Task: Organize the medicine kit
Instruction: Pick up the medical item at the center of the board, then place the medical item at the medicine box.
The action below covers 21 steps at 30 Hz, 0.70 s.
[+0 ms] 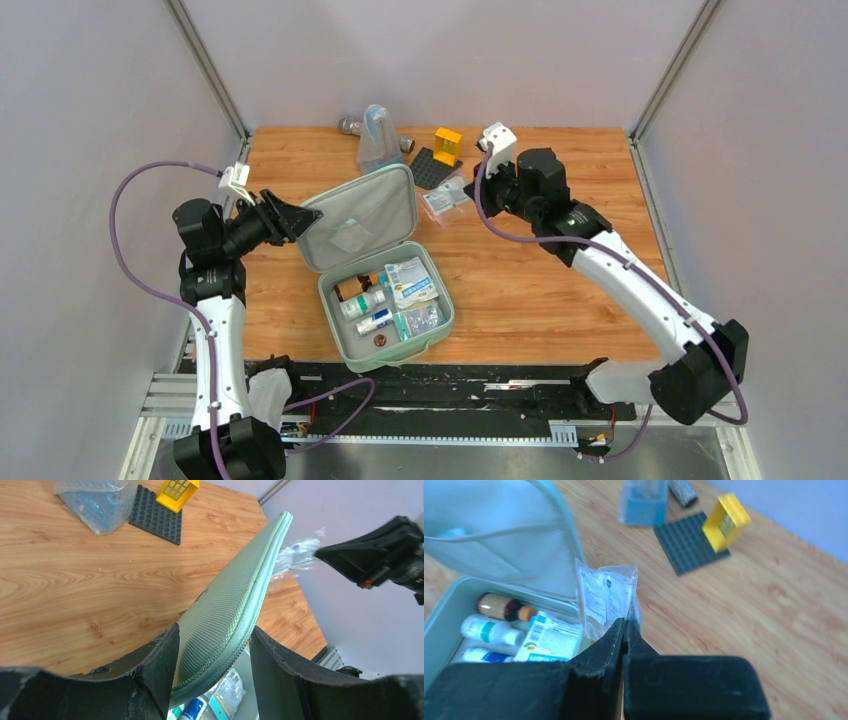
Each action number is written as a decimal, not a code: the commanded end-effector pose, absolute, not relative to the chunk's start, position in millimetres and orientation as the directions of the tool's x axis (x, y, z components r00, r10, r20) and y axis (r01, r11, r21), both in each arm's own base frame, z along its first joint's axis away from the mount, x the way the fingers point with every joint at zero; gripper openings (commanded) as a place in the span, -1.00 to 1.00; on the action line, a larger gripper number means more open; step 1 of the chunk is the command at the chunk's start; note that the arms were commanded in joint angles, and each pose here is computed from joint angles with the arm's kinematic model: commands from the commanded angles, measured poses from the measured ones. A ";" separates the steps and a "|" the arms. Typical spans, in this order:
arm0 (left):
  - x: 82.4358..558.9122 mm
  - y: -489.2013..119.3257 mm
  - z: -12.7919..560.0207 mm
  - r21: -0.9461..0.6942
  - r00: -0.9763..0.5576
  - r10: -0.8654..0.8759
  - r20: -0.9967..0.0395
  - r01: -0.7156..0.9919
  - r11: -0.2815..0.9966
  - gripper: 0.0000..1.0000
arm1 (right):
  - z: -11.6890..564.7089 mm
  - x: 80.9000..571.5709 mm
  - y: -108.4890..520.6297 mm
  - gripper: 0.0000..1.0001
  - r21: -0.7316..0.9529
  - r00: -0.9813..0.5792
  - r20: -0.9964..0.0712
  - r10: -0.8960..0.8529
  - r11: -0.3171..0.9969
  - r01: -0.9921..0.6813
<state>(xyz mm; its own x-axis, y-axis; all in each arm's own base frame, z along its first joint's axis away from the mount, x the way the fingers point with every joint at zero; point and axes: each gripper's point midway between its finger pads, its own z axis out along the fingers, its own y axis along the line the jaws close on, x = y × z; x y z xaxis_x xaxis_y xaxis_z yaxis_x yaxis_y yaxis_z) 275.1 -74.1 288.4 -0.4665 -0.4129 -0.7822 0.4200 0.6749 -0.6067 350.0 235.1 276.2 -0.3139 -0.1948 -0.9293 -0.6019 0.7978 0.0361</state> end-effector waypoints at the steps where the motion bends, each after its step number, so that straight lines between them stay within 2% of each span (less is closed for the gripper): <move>1: 271.5 -77.7 303.1 -0.571 -0.437 -0.385 -0.813 0.469 0.673 0.23 | 355.7 329.8 251.4 -1.00 -0.100 0.001 -0.990 -0.140 0.699 -0.708; 8: 270.3 -78.4 305.0 -0.572 -0.435 -0.389 -0.813 0.469 0.672 0.25 | 408.6 293.3 290.8 -1.00 -0.230 0.244 -0.968 -0.050 0.556 -0.799; 15: 269.6 -79.0 306.1 -0.575 -0.435 -0.391 -0.811 0.471 0.669 0.28 | 417.2 283.3 340.0 -1.00 -0.459 0.467 -0.878 -0.106 0.462 -0.759; 21: 268.5 -79.6 306.8 -0.577 -0.436 -0.392 -0.810 0.474 0.666 0.28 | 428.3 293.5 366.5 -1.00 -0.545 0.565 -0.820 -0.093 0.425 -0.722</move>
